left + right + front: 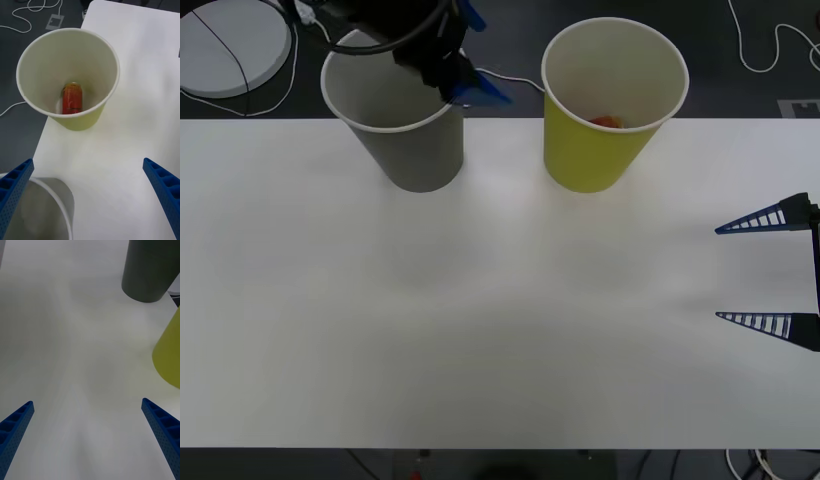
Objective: Put the can into the green bin and the plastic bottle into the gray bin
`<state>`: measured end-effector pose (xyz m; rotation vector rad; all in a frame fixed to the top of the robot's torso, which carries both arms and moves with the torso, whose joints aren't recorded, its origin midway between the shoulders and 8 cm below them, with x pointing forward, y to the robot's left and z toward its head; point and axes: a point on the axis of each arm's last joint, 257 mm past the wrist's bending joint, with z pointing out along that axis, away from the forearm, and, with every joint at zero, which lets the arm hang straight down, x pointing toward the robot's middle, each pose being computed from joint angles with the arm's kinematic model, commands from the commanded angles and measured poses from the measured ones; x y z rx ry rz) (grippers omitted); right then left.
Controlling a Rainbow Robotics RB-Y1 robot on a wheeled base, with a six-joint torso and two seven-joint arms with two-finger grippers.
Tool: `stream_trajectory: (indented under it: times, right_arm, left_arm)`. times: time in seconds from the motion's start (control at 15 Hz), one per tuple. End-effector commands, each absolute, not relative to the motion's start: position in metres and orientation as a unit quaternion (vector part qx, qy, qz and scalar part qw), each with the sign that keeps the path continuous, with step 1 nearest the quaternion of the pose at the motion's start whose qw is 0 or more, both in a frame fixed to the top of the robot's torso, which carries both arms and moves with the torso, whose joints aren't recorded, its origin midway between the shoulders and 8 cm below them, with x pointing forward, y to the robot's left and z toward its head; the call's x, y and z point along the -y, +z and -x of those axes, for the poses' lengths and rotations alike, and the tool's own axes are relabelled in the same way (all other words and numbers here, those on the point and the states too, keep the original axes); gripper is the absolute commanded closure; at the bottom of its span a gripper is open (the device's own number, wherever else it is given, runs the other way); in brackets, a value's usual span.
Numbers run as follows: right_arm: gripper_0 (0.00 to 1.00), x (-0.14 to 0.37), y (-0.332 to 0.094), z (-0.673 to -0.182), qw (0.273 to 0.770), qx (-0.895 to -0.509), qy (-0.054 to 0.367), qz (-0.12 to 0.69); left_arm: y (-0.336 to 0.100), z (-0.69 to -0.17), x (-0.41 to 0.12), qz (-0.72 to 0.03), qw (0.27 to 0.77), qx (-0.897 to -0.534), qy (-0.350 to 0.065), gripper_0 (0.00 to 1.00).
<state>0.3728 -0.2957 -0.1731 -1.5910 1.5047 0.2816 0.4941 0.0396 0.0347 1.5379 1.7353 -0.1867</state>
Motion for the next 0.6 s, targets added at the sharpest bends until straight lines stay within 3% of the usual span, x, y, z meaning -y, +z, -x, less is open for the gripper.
stream_trajectory:
  times: [0.07, 0.6]
  right_arm:
    - [0.00, 0.296, -0.173, -0.373, 0.450, -0.609, 0.114, 0.643]
    - [0.00, 0.296, -0.173, -0.373, 0.450, -0.609, 0.114, 0.643]
  left_arm:
    - [0.034, -0.475, -0.066, -0.608, 0.403, -0.680, -0.074, 0.00]
    - [-0.005, -0.465, -0.155, -0.616, 0.411, -0.670, -0.056, 0.00]
